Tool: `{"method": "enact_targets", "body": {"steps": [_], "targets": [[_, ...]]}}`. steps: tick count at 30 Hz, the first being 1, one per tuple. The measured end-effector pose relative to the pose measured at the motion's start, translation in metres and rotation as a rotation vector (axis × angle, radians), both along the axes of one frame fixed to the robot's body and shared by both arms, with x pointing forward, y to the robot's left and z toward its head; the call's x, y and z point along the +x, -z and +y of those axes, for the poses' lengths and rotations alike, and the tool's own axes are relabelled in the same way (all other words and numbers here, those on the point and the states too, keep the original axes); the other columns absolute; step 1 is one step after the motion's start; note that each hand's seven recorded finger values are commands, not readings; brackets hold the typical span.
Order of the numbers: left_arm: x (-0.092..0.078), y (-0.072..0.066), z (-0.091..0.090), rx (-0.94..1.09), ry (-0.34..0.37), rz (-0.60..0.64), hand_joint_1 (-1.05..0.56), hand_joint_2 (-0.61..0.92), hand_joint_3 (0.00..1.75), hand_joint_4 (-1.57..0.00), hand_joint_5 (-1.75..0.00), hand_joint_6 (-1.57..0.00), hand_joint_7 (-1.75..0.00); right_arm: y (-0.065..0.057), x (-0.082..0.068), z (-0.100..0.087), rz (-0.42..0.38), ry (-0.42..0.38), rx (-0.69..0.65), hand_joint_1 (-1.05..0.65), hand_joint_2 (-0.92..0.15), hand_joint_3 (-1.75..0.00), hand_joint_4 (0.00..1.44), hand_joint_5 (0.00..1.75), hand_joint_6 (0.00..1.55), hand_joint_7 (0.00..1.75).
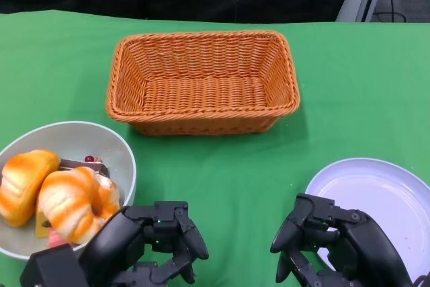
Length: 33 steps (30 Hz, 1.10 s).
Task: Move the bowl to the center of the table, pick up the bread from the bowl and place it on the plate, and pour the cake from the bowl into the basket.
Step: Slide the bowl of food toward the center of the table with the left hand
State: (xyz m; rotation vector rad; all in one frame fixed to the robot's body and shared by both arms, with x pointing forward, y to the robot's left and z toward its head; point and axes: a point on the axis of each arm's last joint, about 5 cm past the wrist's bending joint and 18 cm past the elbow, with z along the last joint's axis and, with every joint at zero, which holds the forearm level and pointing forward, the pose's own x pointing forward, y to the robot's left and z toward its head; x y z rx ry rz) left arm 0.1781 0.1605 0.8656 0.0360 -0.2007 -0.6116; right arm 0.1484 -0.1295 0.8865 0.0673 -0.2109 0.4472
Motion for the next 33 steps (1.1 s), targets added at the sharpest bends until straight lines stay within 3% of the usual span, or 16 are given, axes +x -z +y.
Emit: {"method": "enact_targets", "body": {"steps": [33], "targets": [[0.0004, -0.0029, 0.0010, -0.026, -0.008, -0.010, -0.04, 0.77, 0.71, -0.87, -1.30, -0.80, -1.12, -0.0004, 0.0007, 0.0006, -0.004, 0.002, -0.006, 0.01, -0.59, -1.09, 0.87, 1.36, 0.77, 1.24]]}}
